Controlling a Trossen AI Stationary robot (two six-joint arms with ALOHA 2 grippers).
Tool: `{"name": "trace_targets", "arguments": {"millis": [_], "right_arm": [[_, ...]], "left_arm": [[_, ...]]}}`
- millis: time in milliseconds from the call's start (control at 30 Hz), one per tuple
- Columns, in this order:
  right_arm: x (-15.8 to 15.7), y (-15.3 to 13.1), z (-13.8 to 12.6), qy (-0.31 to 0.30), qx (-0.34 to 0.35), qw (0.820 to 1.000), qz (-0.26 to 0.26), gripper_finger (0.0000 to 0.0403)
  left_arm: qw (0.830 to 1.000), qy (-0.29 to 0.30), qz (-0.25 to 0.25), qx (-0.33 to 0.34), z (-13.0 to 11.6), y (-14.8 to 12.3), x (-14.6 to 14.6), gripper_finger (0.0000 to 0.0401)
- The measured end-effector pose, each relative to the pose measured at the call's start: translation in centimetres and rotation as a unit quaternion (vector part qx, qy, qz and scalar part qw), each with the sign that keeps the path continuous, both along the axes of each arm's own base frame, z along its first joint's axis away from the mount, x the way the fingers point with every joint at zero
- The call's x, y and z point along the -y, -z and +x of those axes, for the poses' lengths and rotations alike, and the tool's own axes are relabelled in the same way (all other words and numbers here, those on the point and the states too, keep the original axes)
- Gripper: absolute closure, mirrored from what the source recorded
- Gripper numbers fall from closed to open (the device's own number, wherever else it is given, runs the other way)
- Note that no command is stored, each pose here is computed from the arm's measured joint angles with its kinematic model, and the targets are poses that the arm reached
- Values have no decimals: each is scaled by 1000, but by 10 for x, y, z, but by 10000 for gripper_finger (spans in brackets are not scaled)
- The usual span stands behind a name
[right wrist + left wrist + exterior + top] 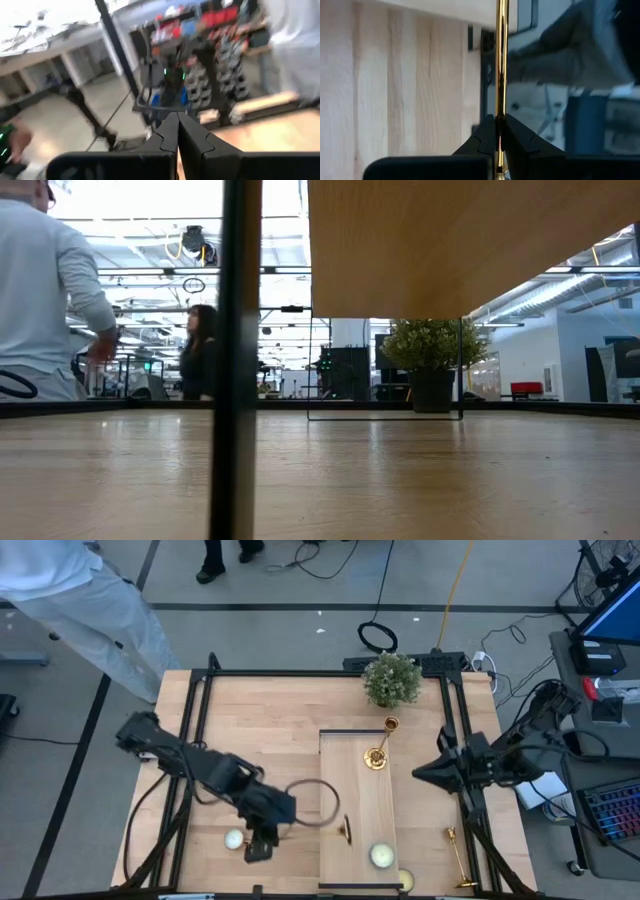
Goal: Pick & Place candle stick holders
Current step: Put the top gold candle holder on the shelf
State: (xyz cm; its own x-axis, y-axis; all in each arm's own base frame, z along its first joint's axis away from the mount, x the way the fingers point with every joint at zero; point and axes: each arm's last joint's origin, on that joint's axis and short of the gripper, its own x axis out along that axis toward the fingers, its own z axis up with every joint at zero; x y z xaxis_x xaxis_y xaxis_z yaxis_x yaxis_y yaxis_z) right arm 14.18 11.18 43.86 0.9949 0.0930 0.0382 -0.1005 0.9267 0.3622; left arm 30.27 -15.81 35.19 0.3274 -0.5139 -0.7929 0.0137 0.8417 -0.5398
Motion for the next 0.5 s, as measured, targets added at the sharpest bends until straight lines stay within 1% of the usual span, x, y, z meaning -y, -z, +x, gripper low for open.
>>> {"name": "trace_targets", "arguments": {"millis": [100, 267, 333, 400, 500], "right_arm": [[0, 2, -2, -35, -36, 999, 14, 402], [-2, -3, -1, -88, -88, 992, 20, 386], [-4, -6, 2, -103, -108, 989, 21, 370], [-7, -9, 7, -103, -123, 987, 15, 348], [-15, -12, 16, -106, -129, 986, 11, 305]], "left_arm": [[999, 30, 27, -22, 16, -1, 12, 386], [994, 53, 91, -29, 36, -20, 16, 386], [992, 54, 110, -29, 41, -29, 14, 386], [991, 52, 118, -29, 46, -33, 9, 386], [993, 48, 107, -27, 50, -31, 0, 386]]}}
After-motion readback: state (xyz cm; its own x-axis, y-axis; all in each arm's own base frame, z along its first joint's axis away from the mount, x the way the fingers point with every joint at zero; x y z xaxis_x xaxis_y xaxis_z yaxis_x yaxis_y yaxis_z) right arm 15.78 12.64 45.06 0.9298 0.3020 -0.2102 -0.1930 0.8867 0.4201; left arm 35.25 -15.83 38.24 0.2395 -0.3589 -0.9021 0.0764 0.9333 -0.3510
